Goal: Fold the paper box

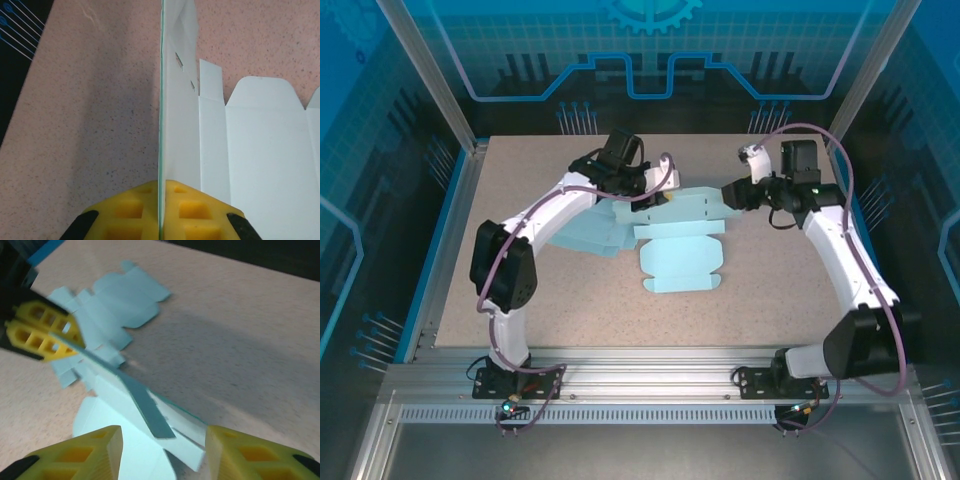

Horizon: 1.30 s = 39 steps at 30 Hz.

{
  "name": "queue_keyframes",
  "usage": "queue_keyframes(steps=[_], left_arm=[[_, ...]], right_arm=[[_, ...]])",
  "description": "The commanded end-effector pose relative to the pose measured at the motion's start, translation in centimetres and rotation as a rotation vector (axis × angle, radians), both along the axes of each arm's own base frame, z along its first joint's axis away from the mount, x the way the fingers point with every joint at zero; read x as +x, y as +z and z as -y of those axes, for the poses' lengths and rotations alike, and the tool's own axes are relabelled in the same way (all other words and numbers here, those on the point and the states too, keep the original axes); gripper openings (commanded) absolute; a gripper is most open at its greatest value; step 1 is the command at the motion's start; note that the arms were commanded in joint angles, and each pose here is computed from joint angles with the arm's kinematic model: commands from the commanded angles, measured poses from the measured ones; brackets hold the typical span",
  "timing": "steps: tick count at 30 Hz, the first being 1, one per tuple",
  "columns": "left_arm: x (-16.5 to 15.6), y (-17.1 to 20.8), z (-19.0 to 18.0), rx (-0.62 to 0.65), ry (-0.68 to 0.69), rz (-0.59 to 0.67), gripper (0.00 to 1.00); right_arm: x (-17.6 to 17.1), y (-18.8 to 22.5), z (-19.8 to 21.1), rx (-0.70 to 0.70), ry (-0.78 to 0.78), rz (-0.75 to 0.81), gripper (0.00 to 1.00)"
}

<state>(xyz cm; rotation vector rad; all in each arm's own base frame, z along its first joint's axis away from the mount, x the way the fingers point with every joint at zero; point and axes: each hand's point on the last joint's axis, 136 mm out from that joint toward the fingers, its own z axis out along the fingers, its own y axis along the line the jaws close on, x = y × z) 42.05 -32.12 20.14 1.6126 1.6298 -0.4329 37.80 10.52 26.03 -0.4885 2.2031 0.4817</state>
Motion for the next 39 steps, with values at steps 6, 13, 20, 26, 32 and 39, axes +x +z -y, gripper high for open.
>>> queue_keyframes(steps=[6, 13, 20, 26, 32, 39], left_arm=[[1.4, -4.7, 3.2, 0.105, 0.019, 0.217, 0.00], [2.6, -5.3, 4.7, 0.119, 0.070, 0.549, 0.00], [2.5, -5.4, 5.1, 0.065, 0.111, 0.663, 0.01], [3.0, -4.0, 5.4, 0.034, 0.151, 0.841, 0.02], [3.0, -5.3, 5.8, 0.074, 0.110, 0.872, 0.03], [3.3, -7.4, 6.0, 0.146, 0.087, 0.942, 0.04]], right_arm=[[-1.4, -3.6, 7.1, 0.036, -0.518, -0.182, 0.49], [-3.3, -7.3, 8.1, 0.151, -0.592, -0.289, 0.49], [-3.9, -9.0, 6.3, 0.287, -0.526, -0.354, 0.49], [-3.8, -9.3, 5.4, 0.309, -0.508, -0.349, 0.48], [-2.8, -10.1, 5.5, 0.344, -0.526, -0.354, 0.48], [-0.3, -8.4, 3.9, 0.393, -0.456, -0.323, 0.49]])
